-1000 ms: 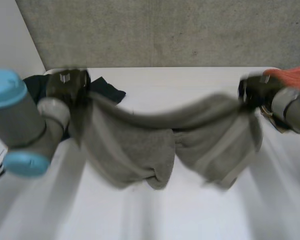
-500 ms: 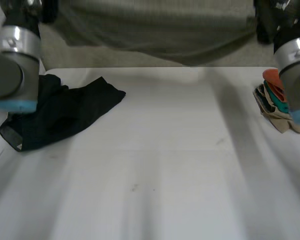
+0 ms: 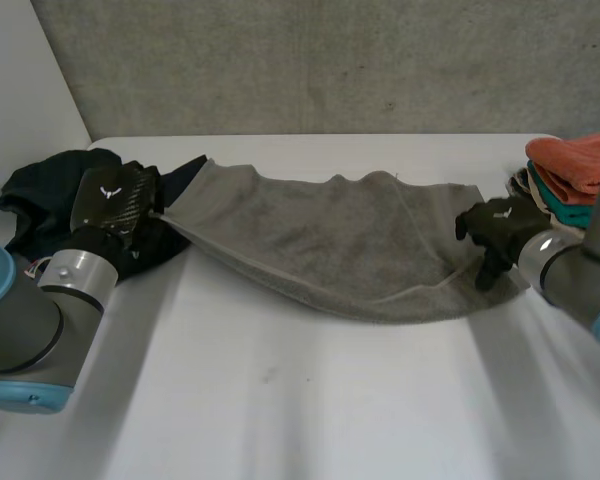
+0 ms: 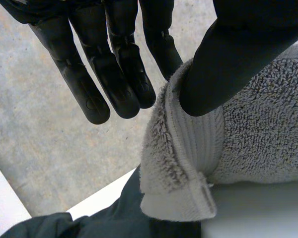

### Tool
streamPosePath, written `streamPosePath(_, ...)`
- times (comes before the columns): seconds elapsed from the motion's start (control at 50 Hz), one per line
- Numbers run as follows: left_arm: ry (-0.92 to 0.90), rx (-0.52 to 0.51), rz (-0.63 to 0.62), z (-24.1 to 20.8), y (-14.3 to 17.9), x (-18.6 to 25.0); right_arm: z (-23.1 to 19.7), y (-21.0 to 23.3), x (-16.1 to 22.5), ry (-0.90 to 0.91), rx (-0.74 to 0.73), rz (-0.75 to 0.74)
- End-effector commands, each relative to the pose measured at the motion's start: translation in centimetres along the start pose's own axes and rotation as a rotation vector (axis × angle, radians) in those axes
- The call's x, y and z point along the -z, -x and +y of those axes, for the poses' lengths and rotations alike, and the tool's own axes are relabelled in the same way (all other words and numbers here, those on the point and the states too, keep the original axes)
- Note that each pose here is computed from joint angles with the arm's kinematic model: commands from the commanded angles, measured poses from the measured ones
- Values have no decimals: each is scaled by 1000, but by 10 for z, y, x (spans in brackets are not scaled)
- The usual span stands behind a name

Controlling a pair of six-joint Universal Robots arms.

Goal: Fold the laundry.

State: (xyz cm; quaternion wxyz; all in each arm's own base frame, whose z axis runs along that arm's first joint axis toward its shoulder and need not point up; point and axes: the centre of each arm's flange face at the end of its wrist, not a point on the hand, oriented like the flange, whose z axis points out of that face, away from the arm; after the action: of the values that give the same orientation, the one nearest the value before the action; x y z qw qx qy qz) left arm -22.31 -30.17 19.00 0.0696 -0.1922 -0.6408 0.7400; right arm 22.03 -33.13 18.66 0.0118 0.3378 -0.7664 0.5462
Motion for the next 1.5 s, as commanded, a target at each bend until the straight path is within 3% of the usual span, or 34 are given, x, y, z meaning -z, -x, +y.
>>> streamPosePath(0.02, -13, -2, 6, -4, 1, 0, -28, -18, -5, -44, 2, -38)
streamPosePath(0.24, -17, -3, 4, -5, 1, -1, -5, -14, -35, 25, 227, -80)
streamPosePath(0.44, -13, 0, -5, -4, 5, -2, 29, -10, -70, 115, 241, -57)
streamPosePath(0.58, -6, -2, -5, -3, 5, -2, 31, -13, -76, 143, 274, -8)
streamPosePath(0.7, 43, -3, -5, -13, 8, 8, -8, -30, -38, 71, 251, 54)
streamPosePath(0.82, 157, 7, 11, -28, 9, 31, -7, -49, 8, 101, 227, 68)
streamPosePath(0.96, 410, -158, 24, -28, 21, 79, 33, -61, 49, 241, 250, 21)
streamPosePath(1.02, 560, -271, 103, -23, 15, 111, 48, -57, 76, 331, 318, -27)
streamPosePath(1.12, 683, -372, 220, -19, 7, 137, 59, -49, 103, 422, 371, -141)
streamPosePath(1.28, 457, -418, 213, -18, 6, 100, 42, -62, 83, 252, 220, -2)
streamPosePath(1.38, 288, -467, 191, -12, 2, 55, 42, -75, 49, 136, 148, 100)
streamPosePath(1.5, 218, -487, 184, 6, -2, 11, 37, -68, 13, 63, 129, 144)
